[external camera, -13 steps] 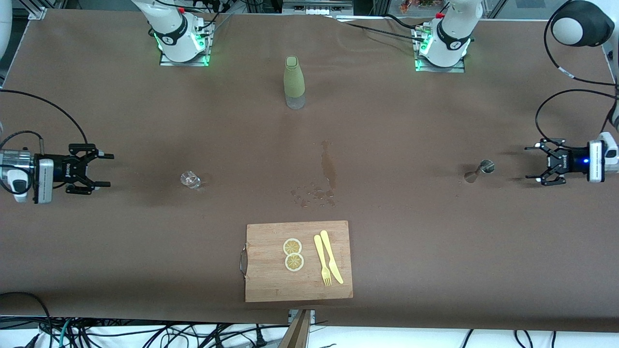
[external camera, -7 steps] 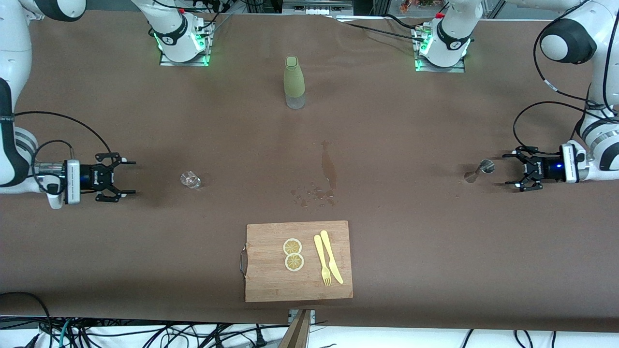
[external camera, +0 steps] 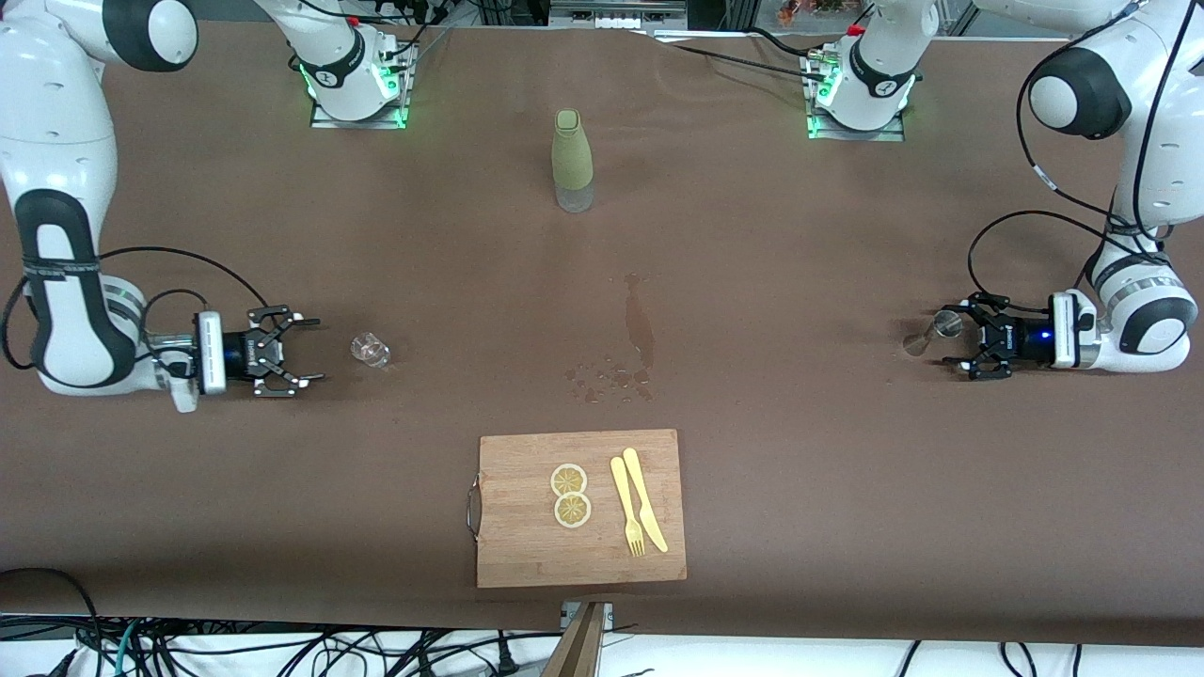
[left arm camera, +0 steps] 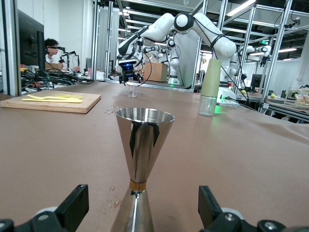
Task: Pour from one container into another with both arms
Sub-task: 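Grasp the glass cup with the right gripper while the left gripper grasps the jigger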
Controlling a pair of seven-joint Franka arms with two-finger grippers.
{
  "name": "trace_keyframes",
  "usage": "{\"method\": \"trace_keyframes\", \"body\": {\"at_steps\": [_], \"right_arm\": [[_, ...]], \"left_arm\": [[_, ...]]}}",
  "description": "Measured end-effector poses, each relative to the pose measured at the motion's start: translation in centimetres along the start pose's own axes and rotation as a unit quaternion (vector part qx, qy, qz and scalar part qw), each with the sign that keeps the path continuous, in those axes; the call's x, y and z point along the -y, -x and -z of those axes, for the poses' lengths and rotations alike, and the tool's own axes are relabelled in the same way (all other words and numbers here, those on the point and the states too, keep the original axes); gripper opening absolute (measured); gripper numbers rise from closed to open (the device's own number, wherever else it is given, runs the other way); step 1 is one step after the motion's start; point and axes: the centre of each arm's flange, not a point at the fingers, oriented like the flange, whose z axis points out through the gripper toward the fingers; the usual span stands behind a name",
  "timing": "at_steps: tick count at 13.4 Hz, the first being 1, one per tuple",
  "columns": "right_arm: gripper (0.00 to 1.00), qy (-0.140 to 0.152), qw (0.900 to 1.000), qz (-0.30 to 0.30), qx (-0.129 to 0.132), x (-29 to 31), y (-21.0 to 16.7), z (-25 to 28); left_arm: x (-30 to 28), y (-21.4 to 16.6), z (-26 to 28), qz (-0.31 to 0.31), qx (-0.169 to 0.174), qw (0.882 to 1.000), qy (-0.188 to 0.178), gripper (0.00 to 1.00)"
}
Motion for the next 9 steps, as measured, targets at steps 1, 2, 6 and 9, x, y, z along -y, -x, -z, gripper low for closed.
{"method": "trace_keyframes", "body": {"at_steps": [1,2,6,9], "right_arm": [[1.00,-0.004,1.000,0.010,-0.004,-0.1,0.2,-0.7],[1.00,-0.007,1.000,0.020,-0.007,-0.2,0.3,-1.2],[0.99,-0.015,0.999,0.047,-0.015,0.3,1.7,-2.4],[0.99,0.000,0.998,0.053,-0.035,0.2,2.3,-3.4]], "left_arm": [[0.1,0.2,-0.4,0.001,-0.001,1.000,0.003,1.00],[0.1,0.4,-0.7,0.001,-0.002,1.000,0.006,1.00],[0.3,0.7,-1.4,-0.001,-0.006,1.000,0.010,1.00],[0.2,0.6,-1.5,-0.004,-0.010,1.000,0.013,0.92]]}}
